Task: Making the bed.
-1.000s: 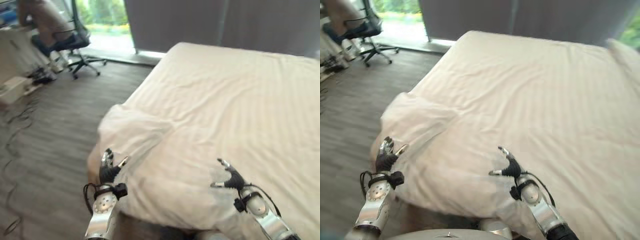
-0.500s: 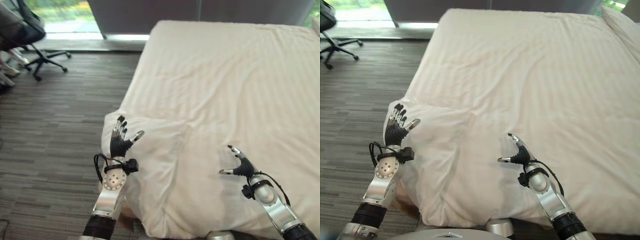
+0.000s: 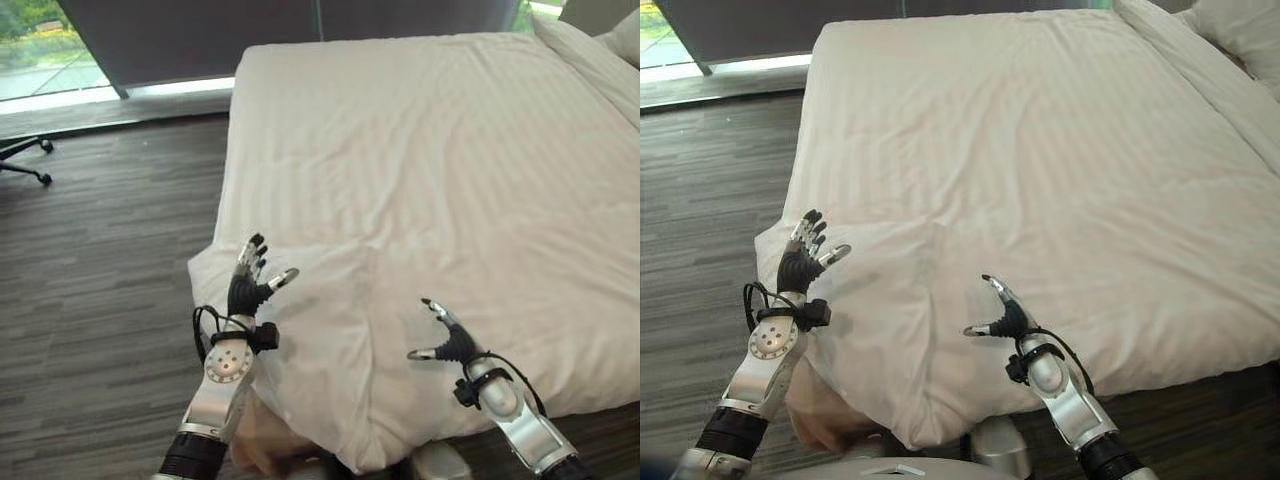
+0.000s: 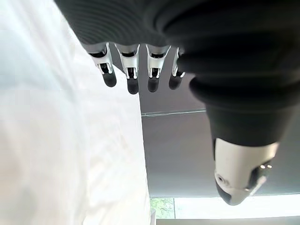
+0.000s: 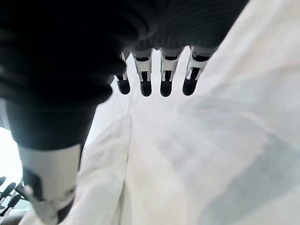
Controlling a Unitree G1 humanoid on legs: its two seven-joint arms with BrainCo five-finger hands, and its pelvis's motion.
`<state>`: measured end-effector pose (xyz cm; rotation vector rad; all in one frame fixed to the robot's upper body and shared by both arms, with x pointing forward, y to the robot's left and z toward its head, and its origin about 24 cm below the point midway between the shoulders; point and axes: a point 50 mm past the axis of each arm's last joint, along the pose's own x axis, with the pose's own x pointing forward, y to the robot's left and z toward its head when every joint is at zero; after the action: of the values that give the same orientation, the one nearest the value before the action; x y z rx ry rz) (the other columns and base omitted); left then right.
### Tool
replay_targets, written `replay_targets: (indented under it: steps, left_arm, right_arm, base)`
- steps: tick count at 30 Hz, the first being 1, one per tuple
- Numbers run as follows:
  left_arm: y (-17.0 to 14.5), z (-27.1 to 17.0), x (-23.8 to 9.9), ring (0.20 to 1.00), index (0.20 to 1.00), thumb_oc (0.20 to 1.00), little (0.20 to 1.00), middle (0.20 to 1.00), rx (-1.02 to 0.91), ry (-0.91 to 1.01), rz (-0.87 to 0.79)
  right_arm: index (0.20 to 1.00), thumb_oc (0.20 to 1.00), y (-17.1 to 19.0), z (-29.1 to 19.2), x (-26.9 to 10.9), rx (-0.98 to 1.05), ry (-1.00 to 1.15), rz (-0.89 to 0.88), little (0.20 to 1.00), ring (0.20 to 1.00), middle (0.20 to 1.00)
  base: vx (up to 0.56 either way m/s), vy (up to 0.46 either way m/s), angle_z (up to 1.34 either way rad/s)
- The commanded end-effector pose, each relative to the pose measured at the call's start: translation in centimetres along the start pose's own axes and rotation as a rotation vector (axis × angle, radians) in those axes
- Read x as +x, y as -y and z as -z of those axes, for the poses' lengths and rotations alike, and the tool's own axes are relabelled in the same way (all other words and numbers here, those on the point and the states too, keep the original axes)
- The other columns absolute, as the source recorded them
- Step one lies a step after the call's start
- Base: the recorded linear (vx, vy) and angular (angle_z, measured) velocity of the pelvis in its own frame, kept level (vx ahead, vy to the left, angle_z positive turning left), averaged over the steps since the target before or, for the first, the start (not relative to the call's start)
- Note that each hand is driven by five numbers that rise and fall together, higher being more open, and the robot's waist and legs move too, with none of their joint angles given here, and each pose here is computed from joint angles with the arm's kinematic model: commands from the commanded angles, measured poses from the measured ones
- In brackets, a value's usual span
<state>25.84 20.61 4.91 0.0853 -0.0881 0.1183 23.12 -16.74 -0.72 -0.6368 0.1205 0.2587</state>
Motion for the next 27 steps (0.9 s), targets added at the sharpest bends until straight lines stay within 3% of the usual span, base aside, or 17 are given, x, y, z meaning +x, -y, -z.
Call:
replay_targets:
  steps: [1,7,15,20,27]
  left_arm:
    - [-0.3,-2.0,0.5,1.0,1.0,1.0,1.0,1.0,-0.033,0.11,0.016]
    - [0.4,-1.3,0.6,1.0,1.0,1.0,1.0,1.0,-0.083,0.081,0.022]
    - [1.0,-2.1,0.3,1.0,1.0,1.0,1.0,1.0,-0.128,0.109,0.028]
    - [2.5,-3.5,1.6,1.0,1.0,1.0,1.0,1.0,-0.113,0.15,0.135]
    - [1.2,-3.9,1.7,1.0,1.0,1.0,1.0,1.0,-0.046,0.163,0.123]
  right_arm:
    - [1.0,1.0,1.4,-1.9,0.9,0.024,0.103,0.06,1.0,1.0,1.0]
    - [1.0,1.0,3.2,-1.7,0.8,-0.03,0.102,0.103,1.0,1.0,1.0]
    - [1.0,1.0,3.2,-2.2,0.9,-0.045,0.12,0.078,1.0,1.0,1.0]
    - [1.0,1.0,2.9,-1.9,1.1,-0.086,0.101,0.091,1.0,1.0,1.0]
    - [1.0,1.0,0.7,-3.8,2.2,-0.07,0.167,0.011,1.0,1.0,1.0]
  base:
    - [0.03,-0.086,-0.04]
    - [0.05,0.063,0.23]
    - [0.16,0.415,-0.31]
    - [0.05,0.547,-0.63]
    - [-0.11,0.444,-1.4]
